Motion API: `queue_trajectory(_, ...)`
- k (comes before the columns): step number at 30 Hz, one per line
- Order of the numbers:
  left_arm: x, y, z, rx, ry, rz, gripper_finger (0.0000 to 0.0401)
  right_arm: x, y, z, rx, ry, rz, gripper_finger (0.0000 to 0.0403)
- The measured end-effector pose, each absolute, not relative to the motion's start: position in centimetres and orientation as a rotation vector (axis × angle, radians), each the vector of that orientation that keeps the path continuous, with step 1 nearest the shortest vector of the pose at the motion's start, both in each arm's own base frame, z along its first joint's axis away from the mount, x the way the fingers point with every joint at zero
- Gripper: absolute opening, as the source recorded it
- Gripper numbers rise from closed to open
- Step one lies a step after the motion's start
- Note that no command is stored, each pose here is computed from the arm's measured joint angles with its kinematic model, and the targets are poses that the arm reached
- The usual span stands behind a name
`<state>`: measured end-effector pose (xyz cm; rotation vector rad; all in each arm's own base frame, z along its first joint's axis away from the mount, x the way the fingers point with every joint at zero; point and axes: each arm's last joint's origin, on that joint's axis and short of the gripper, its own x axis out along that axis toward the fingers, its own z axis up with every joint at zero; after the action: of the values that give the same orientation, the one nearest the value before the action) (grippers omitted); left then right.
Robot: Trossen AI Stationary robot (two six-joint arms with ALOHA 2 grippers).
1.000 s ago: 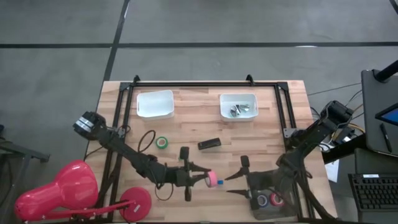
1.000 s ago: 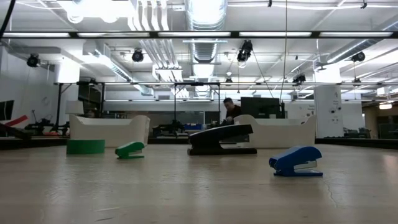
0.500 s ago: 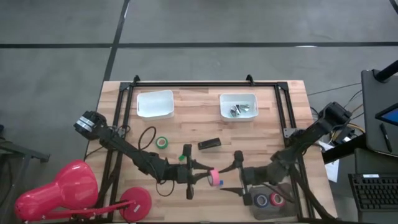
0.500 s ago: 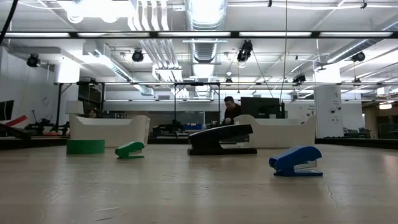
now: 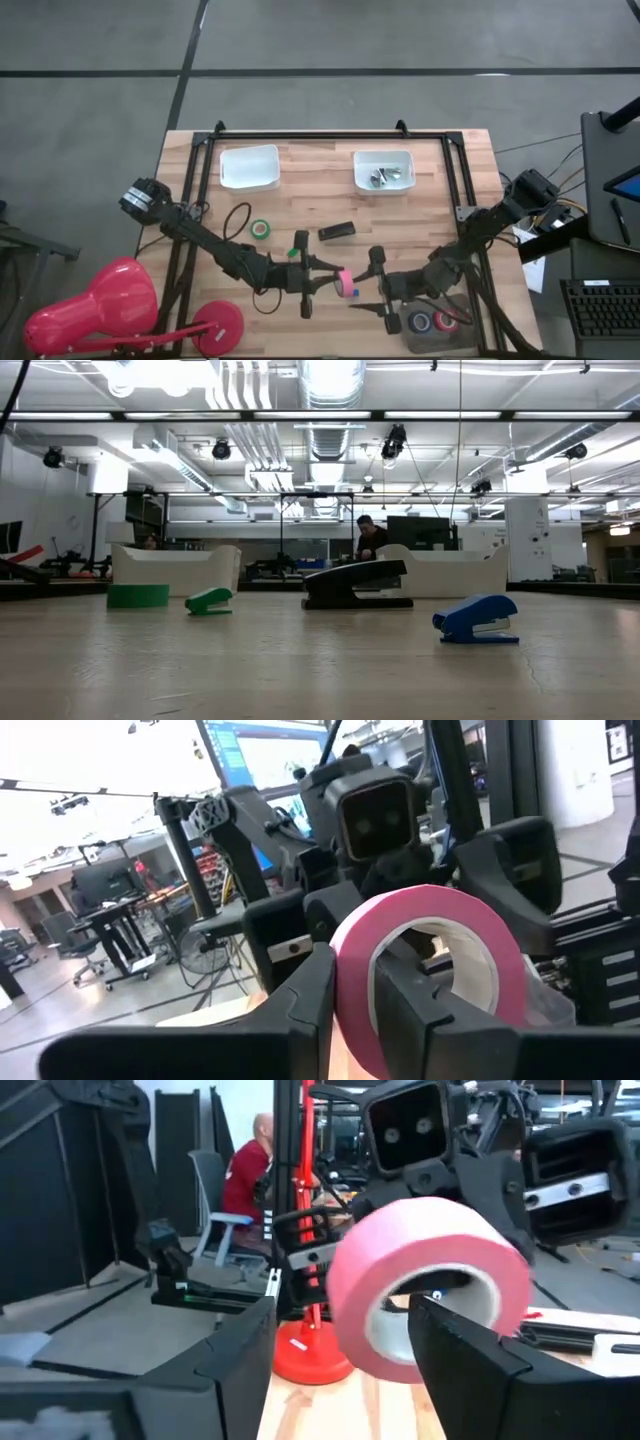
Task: Pick and place Stapler, Stapler remover, tape
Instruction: Put the pink tape into the black bin
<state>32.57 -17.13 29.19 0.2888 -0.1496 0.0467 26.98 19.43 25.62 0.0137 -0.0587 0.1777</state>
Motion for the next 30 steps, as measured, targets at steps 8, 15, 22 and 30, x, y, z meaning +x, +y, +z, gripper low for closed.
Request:
queue_trajectory(8,32.58,-17.09,29.17,0.289,-0.146,0.054,0.0061,27.00,19.45,25.69,0.033,-0.064,0.201,0.0181)
queue_trajectory(15,32.68,-16.86,29.15,0.274,-0.142,0.071,0.0063,27.31,19.03,25.69,0.067,-0.061,0.192,0.0132)
queue_trajectory(22,32.71,-16.82,29.09,0.265,-0.136,0.073,0.0064,27.53,18.90,25.50,0.082,-0.051,0.218,0.0071)
queue_trajectory(30,32.73,-16.81,29.02,0.268,-0.131,0.071,0.0064,27.52,18.92,25.46,0.070,-0.049,0.221,0.0033)
